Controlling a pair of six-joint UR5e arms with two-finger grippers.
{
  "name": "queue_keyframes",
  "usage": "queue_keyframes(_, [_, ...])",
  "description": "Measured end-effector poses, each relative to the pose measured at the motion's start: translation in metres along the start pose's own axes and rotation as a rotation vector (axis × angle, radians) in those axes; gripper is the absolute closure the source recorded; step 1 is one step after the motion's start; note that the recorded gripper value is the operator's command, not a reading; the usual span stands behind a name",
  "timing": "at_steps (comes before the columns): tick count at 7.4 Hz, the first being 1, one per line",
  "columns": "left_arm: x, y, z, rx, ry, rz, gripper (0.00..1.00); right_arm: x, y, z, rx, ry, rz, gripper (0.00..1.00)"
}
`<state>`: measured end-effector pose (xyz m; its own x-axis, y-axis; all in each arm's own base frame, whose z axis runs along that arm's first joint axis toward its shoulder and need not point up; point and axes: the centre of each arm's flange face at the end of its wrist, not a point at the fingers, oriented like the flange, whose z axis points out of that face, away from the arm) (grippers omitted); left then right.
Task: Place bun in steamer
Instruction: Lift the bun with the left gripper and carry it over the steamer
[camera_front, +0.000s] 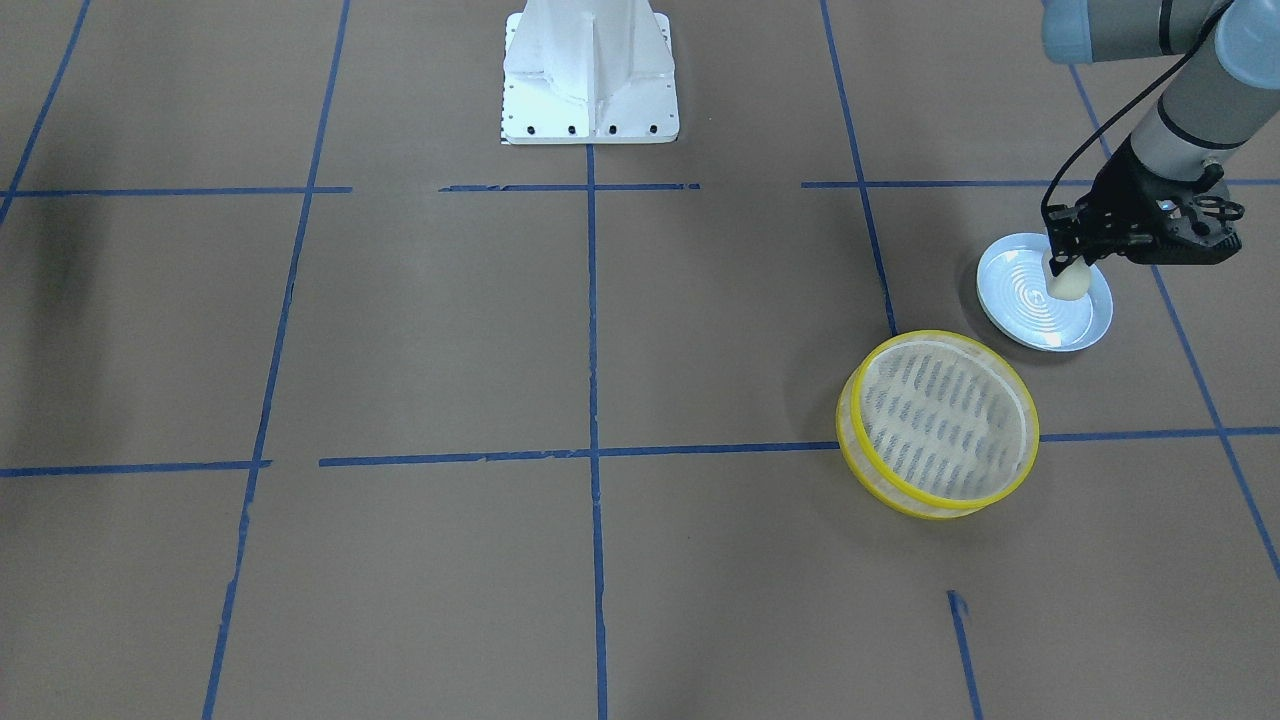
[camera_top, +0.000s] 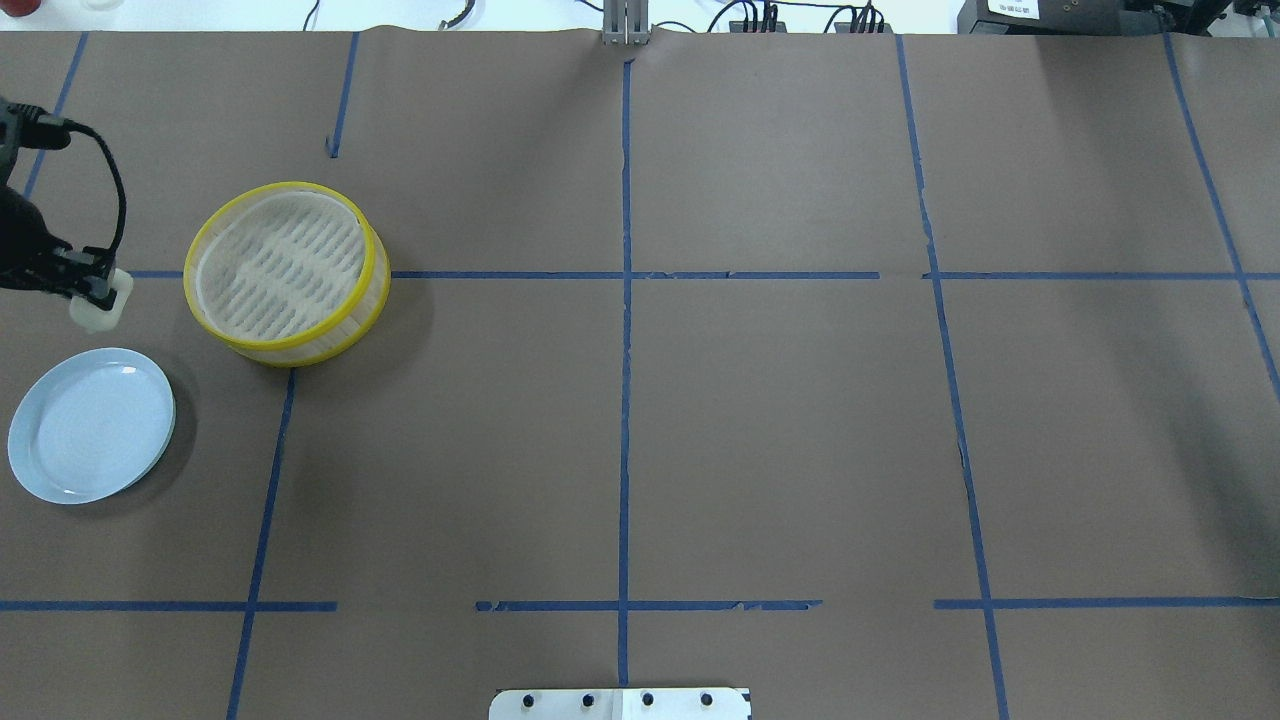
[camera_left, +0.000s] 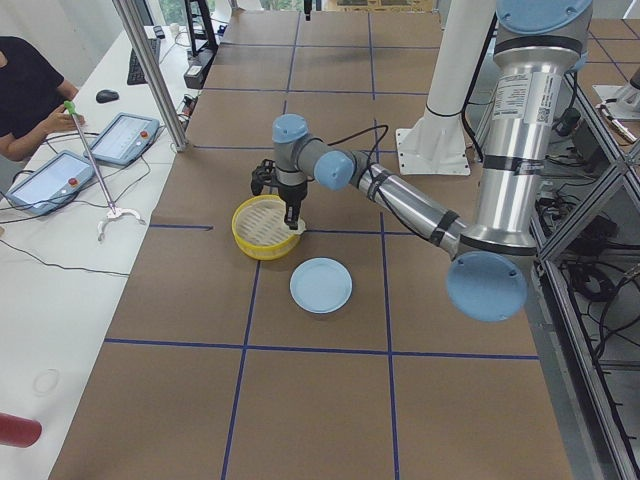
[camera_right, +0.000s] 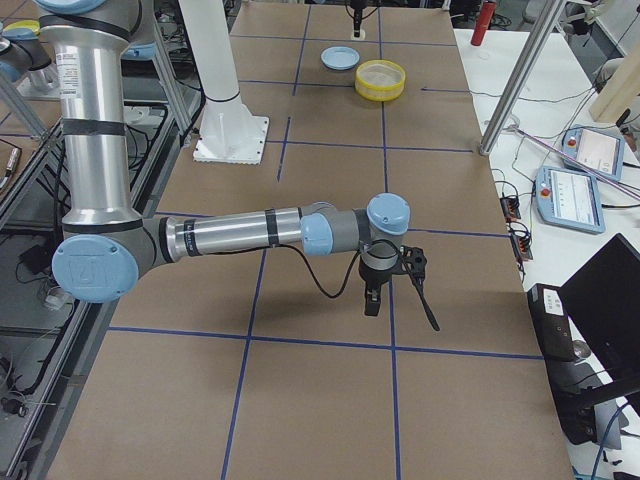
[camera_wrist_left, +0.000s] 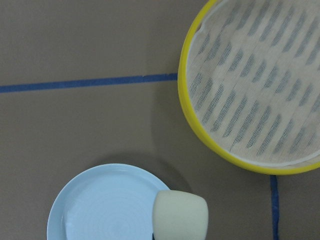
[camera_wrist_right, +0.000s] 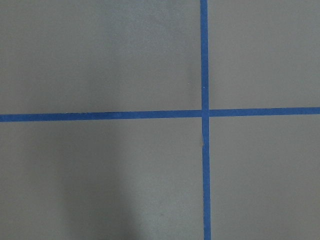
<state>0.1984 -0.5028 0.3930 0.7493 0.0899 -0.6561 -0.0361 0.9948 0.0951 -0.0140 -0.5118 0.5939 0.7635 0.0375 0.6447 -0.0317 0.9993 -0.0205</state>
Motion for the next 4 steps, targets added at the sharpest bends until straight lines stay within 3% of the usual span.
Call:
queue_keyframes(2, [0.044,-0.052,-0.007,-0.003,0.007,0.005,0.72,0.0,0.0,0.0,0.0,0.0,0.0,0.0])
queue_keyframes(4, [0.082,-0.08,0.018,-0.018,0.026,0.009,0.72,0.0,0.0,0.0,0.0,0.0,0.0,0.0])
